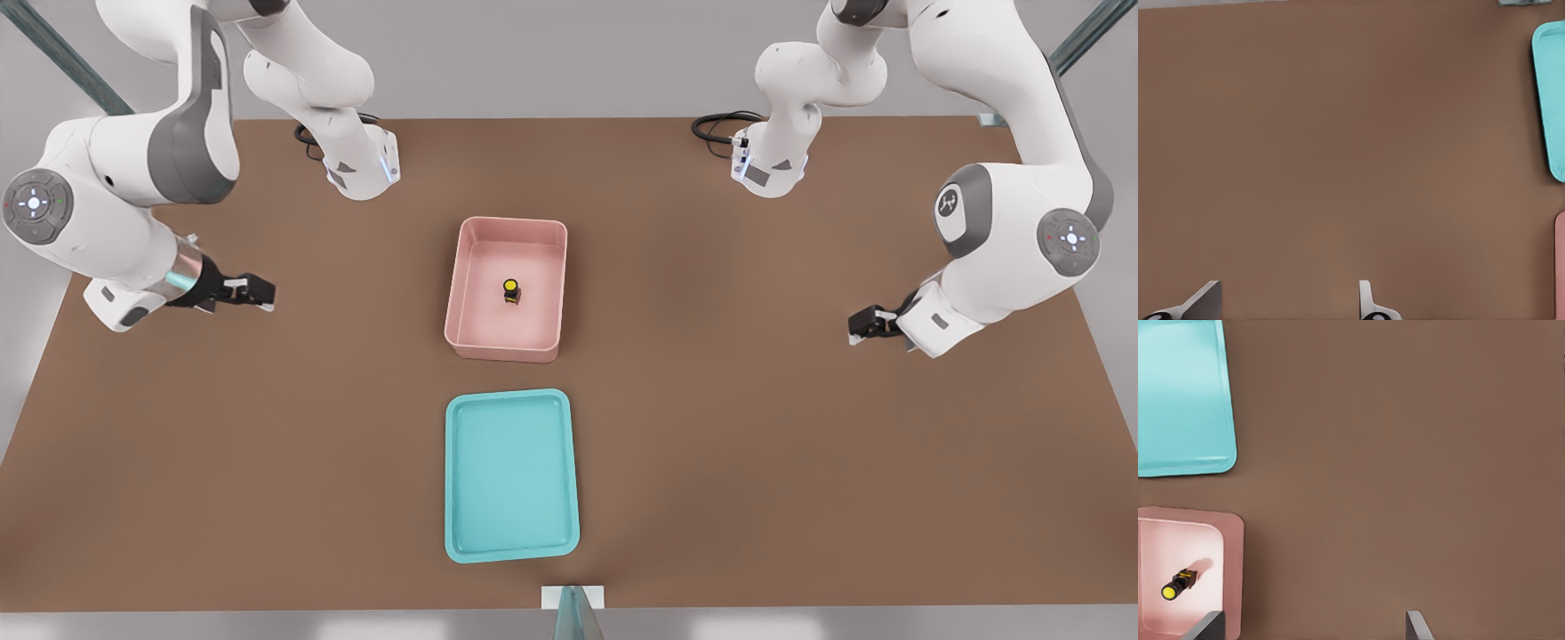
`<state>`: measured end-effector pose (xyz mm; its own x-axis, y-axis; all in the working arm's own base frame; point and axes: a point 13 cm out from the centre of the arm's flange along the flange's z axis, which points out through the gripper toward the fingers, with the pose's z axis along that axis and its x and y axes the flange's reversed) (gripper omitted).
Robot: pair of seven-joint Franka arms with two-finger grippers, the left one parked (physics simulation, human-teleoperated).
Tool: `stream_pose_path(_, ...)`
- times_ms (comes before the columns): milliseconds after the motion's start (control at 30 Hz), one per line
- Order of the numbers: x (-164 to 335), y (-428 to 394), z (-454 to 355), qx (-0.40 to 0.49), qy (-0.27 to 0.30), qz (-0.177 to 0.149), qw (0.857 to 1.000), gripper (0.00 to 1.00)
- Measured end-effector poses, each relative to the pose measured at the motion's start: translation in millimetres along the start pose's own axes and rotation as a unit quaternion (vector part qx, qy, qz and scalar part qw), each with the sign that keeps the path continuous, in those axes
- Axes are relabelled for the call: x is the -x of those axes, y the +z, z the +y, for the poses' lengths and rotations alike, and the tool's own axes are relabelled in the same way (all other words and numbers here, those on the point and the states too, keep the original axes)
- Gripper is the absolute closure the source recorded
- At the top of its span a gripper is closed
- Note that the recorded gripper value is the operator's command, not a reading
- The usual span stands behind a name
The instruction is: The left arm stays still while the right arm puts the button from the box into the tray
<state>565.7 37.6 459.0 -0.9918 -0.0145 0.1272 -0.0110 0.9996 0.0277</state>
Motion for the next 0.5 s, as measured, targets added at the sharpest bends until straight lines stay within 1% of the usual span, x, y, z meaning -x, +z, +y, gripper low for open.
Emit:
stream_pose_path(133, 3.0, 6.6, 15.7, 0.0, -0.003, 0.003, 1.0, 0.0)
stream_pose_path(233, -2.8, 20.6, 89.8, -0.008, -0.047, 0.012, 0.999, 0.0)
stream_pose_path(300, -8.6, 29.0, 127.2, -0.012, -0.063, 0.018, 0.998, 0.0)
stream_pose_path(500, -16.5, 54.5, 203.0, -0.016, -0.069, 0.032, 0.997, 0.0)
